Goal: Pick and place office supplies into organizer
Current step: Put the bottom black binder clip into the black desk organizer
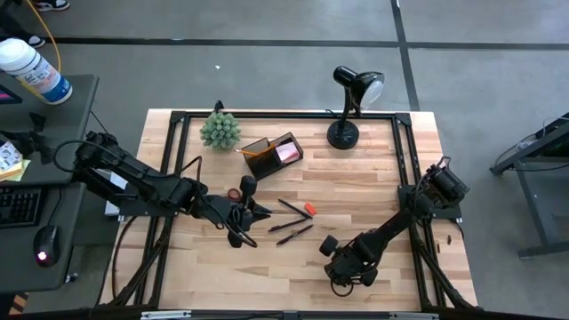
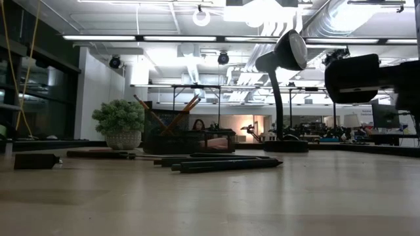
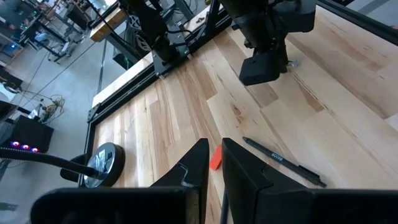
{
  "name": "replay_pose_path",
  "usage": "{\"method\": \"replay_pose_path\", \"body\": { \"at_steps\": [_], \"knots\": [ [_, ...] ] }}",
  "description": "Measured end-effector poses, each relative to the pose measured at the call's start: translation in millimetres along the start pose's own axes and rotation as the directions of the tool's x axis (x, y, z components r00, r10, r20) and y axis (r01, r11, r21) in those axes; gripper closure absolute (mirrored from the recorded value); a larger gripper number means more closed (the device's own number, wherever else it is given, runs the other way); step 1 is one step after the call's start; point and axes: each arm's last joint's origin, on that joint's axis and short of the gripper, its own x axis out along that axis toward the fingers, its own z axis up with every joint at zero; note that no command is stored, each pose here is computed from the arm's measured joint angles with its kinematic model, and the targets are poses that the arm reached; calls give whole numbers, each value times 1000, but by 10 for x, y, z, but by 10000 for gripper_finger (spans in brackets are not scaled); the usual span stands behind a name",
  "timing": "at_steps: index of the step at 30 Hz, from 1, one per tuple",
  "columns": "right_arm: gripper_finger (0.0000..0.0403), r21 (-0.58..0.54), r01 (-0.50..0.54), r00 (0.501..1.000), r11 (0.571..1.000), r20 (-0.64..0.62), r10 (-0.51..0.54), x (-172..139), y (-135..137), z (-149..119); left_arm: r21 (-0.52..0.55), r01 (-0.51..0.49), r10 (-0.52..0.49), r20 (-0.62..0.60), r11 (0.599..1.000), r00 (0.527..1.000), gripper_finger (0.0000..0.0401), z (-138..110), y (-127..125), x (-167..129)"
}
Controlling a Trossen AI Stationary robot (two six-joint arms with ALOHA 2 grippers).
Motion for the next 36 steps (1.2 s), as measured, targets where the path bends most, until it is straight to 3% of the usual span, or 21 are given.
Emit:
{"method": "replay_pose_path", "body": {
  "at_steps": [4, 15, 24, 30, 36],
  "knots": [
    [393, 0, -19, 1000, 1000, 5, 19, 2, 3, 1, 0, 0, 0, 0, 1000, 1000, 367, 0, 0, 0],
    [401, 11, -5, 1000, 1000, -24, 5, -29, -99, -59, 0, 0, 0, 0, 1000, 1000, 367, 0, 0, 0],
    [402, 60, 163, 986, 985, -41, -161, -317, -457, -227, 7, 16, -16, -12, 1000, 1000, 367, -15, -9, -1],
    [402, 158, 343, 939, 926, -35, -342, -506, -898, -393, 10, 152, -153, 44, 988, 987, 367, 0, -51, -5],
    [403, 253, 531, 831, 809, 32, -556, -650, -1429, -522, 0, 307, -306, 53, 952, 950, 367, -31, -109, -18]
  ]
}}
